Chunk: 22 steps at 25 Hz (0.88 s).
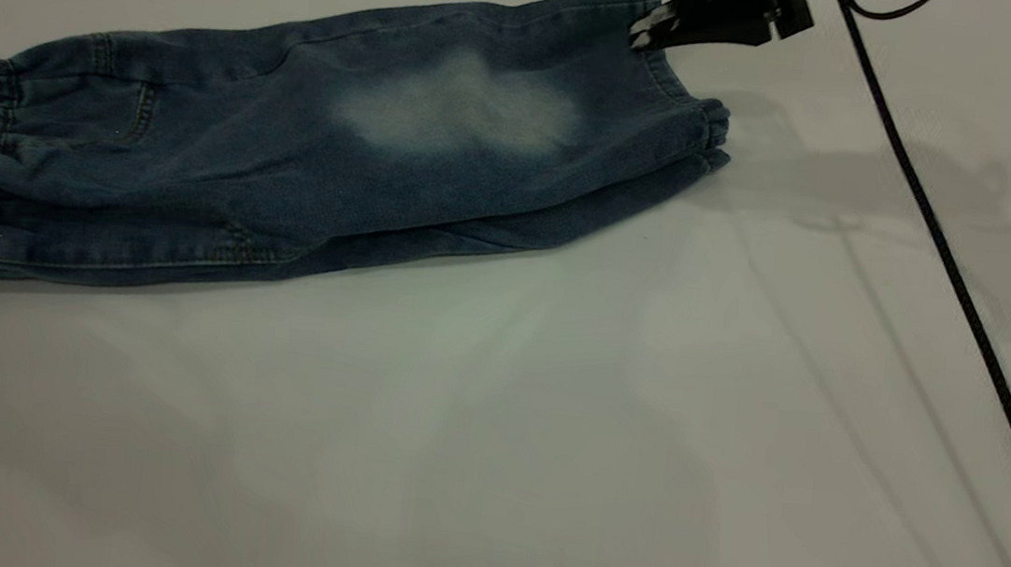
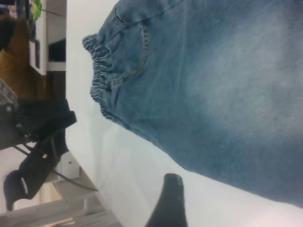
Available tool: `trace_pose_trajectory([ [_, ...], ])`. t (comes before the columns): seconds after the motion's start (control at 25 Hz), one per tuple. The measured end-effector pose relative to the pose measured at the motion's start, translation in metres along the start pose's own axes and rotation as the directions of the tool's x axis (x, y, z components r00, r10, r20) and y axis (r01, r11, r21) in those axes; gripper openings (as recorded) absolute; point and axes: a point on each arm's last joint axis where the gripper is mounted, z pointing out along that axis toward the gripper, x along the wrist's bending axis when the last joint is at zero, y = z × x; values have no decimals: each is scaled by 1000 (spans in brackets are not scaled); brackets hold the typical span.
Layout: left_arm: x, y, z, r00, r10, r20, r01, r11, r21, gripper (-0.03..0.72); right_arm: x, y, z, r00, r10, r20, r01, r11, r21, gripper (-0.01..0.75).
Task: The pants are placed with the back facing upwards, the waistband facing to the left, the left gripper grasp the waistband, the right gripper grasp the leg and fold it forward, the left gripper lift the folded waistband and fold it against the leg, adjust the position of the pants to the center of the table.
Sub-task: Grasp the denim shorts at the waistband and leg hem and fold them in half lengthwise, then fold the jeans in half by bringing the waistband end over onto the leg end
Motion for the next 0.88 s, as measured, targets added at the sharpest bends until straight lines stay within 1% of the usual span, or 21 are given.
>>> trace_pose_trajectory([
  [0.12, 1, -3, -1, 996, 91, -9, -90, 995, 32, 524, 1, -1, 2, 1000, -16, 0, 16, 1000, 5, 583],
  [0.24, 3, 0, -1, 988, 149, -35, -149, 989, 7, 524, 0, 0, 1, 1000, -24, 2, 24, 1000, 2, 583],
  [0.32, 3, 0, -1, 990, 140, -36, -140, 990, 2, 525, 0, 0, 1, 999, -38, 4, 38, 999, 3, 583],
  [0.48, 6, -1, 6, 993, 113, -36, -112, 993, 31, 551, 0, 0, 1, 999, -41, 4, 41, 999, 3, 583],
  [0.64, 13, -4, 24, 997, 66, -29, -63, 994, 94, 601, 0, 0, 1, 999, -41, 3, 41, 999, 3, 582],
  [0.8, 19, -7, 40, 999, 37, -18, -34, 990, 139, 610, 0, 0, 1, 999, -41, 2, 41, 999, 4, 582],
  [0.88, 18, -8, 41, 999, 52, 4, -52, 987, 150, 610, 1, -1, 1, 999, -40, 1, 40, 999, 4, 582],
])
